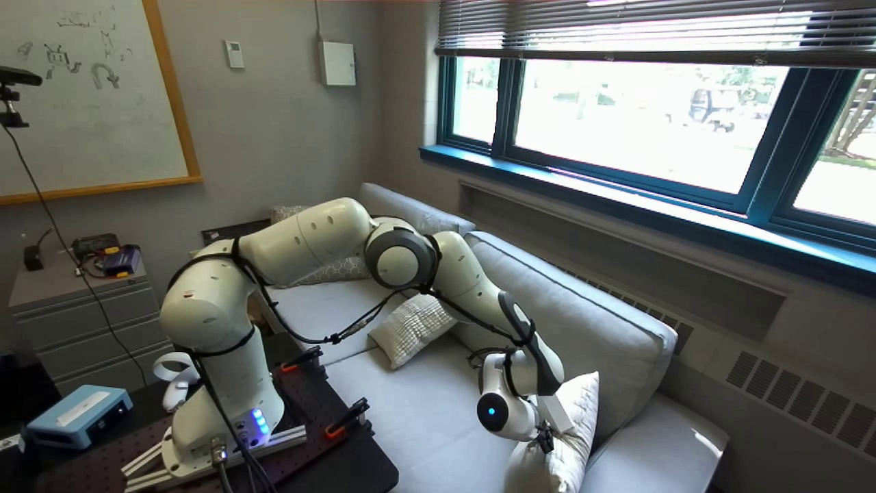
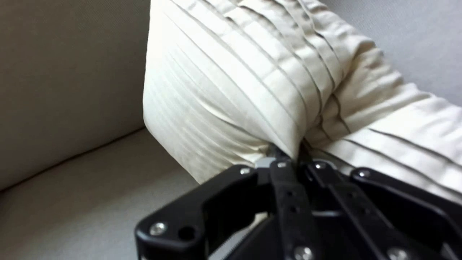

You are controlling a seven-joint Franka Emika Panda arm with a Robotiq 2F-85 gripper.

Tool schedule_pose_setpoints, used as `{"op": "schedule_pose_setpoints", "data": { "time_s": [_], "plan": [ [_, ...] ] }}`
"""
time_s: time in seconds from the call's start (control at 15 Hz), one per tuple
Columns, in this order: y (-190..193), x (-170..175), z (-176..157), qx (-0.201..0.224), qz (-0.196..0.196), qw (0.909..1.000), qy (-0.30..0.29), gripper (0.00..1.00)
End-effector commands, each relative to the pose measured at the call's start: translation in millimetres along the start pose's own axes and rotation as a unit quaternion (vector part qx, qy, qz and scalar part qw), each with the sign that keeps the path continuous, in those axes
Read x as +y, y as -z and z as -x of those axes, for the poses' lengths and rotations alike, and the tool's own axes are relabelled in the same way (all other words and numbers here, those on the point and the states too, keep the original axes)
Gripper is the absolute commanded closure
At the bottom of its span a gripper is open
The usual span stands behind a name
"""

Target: Arrange the pillows neatly to the right

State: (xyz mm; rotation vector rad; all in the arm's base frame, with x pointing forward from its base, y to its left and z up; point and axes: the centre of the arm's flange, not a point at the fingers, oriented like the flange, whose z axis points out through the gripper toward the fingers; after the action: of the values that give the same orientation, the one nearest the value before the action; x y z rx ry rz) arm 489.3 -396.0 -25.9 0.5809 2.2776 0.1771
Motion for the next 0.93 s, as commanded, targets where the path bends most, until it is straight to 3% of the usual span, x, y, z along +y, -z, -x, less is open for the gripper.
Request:
{"op": "schedule_pose_setpoints", "data": {
  "time_s": [0.0,0.53,0.87],
  "plan": [
    [-3,-4,-11,-0.002,0.005,0.9995,-0.032,0.99],
    [-5,-20,-37,-0.007,0.015,0.9955,-0.093,0.99],
    [67,-7,-33,-0.049,-0.048,0.9918,-0.108,0.99]
  ]
}}
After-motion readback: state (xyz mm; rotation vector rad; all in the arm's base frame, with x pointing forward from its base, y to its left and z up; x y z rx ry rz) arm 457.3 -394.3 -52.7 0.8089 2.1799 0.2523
